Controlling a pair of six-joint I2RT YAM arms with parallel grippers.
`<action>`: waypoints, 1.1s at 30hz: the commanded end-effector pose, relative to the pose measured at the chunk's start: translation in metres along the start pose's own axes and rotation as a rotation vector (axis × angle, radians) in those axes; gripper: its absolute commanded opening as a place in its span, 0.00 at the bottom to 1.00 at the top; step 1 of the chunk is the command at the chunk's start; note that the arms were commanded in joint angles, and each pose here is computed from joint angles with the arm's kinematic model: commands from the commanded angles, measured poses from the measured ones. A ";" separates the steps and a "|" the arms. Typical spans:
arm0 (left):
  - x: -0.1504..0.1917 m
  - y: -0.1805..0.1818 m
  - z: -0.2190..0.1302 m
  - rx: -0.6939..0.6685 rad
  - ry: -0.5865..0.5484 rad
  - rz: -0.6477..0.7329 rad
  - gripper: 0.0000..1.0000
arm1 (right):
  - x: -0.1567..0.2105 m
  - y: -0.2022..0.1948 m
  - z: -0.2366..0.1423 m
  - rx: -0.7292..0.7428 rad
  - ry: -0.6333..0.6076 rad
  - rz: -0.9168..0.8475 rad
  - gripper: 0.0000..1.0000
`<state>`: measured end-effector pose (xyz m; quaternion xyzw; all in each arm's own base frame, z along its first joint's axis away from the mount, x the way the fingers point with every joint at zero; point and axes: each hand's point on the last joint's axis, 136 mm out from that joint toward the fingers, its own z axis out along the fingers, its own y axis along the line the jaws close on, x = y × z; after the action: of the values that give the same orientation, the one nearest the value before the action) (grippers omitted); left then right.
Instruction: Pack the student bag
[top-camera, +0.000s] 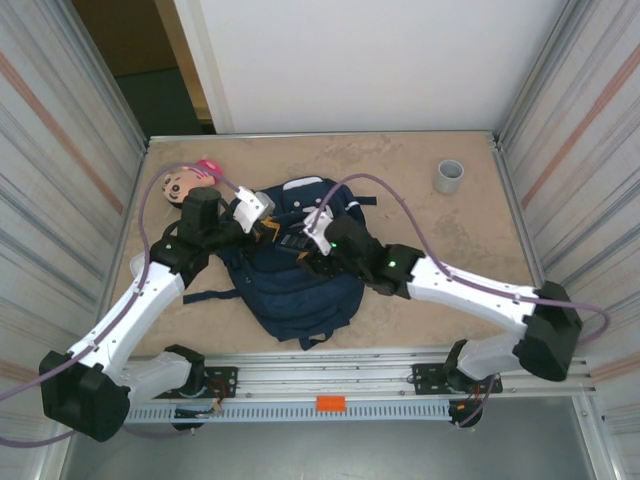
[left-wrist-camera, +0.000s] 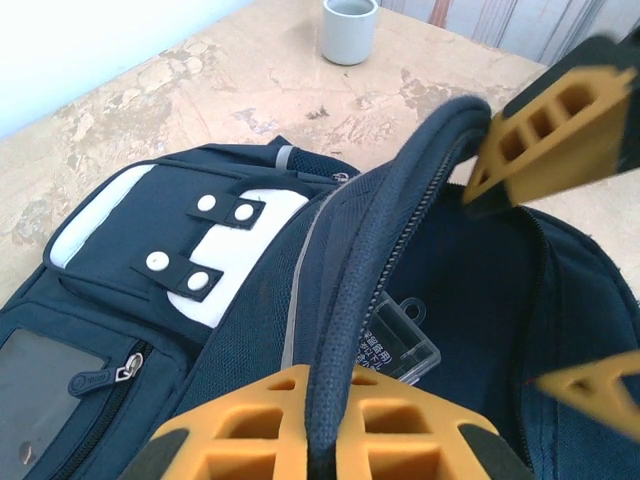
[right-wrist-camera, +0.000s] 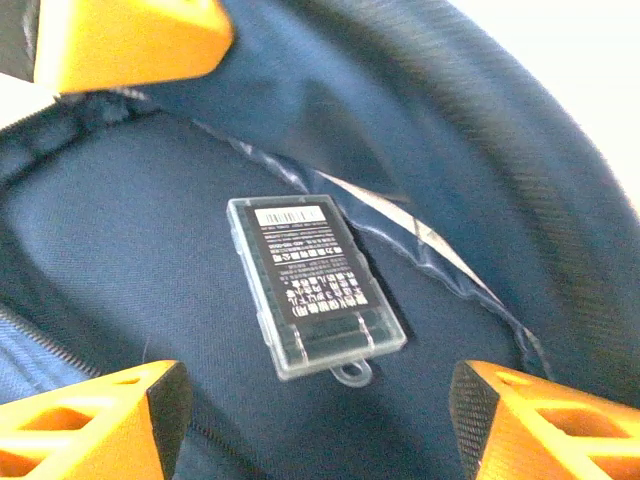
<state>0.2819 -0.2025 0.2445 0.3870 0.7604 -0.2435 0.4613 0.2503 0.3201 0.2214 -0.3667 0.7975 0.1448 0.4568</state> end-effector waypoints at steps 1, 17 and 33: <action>-0.026 -0.018 -0.017 0.065 -0.110 0.136 0.00 | -0.018 -0.012 -0.032 -0.044 -0.115 0.153 0.70; 0.141 -0.106 0.022 0.438 0.455 0.683 0.24 | 0.019 -0.033 -0.058 -0.073 -0.085 0.258 0.71; 0.032 -0.060 -0.061 0.129 -0.070 0.175 0.75 | 0.055 0.057 0.003 -0.259 0.145 -0.527 0.71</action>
<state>0.1961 -0.1847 0.2376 0.5356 0.6658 -0.2071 0.4764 0.1935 0.3223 0.1634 -0.5727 0.7227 0.1185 0.3683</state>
